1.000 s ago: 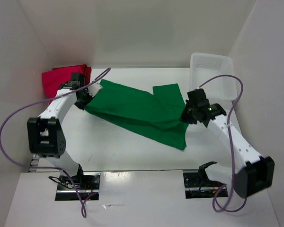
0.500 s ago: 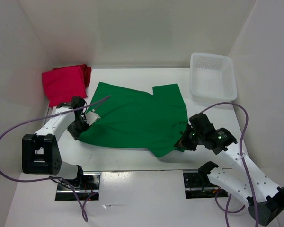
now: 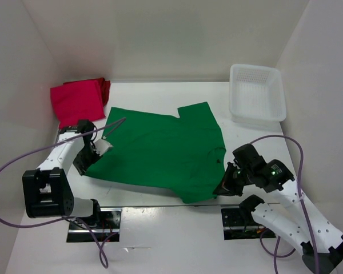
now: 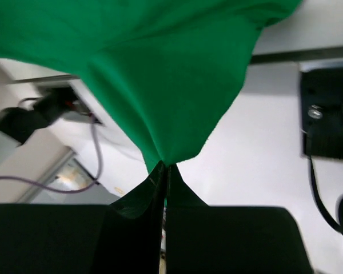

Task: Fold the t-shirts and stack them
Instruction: Fold the flattened tshirt in 1/3 of the way

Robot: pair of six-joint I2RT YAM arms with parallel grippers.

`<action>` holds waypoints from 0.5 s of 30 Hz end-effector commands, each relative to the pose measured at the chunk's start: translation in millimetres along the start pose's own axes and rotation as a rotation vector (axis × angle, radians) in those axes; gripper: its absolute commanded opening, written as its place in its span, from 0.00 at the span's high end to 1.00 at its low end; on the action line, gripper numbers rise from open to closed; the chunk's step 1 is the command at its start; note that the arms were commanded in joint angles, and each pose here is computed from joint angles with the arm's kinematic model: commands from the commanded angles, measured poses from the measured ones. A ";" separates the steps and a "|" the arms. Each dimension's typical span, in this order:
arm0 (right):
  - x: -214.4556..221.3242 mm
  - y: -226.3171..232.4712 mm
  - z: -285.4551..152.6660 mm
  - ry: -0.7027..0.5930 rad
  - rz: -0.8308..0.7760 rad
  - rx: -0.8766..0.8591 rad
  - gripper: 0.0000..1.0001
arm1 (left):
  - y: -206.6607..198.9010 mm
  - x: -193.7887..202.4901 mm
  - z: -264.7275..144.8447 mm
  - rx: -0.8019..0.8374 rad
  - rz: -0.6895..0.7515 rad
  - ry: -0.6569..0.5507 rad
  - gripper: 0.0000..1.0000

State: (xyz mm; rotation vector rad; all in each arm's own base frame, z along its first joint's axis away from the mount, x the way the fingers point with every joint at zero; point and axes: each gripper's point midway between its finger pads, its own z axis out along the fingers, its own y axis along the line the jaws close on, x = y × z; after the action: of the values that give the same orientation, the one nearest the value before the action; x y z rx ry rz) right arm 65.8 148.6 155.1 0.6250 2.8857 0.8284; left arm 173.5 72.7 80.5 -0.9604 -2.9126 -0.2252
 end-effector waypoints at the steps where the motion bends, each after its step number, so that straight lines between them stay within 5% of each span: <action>1: 4.8 -8.6 3.3 0.088 -0.027 0.123 1.00 | 5.8 1.7 -2.4 0.005 0.027 0.039 1.00; 8: -132.6 33.2 12.2 -0.255 -0.162 0.304 1.00 | 46.9 -62.1 -11.7 0.019 0.016 -0.066 1.00; 15: -223.3 36.5 41.4 -0.369 -0.216 0.346 1.00 | 93.0 -126.4 -15.0 -0.053 -0.008 -0.137 1.00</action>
State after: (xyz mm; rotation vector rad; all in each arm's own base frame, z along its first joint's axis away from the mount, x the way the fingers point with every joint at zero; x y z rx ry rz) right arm 241.0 116.0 118.0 0.5380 2.8525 0.2036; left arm 298.7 73.2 86.1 -1.0208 -2.9788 -0.2155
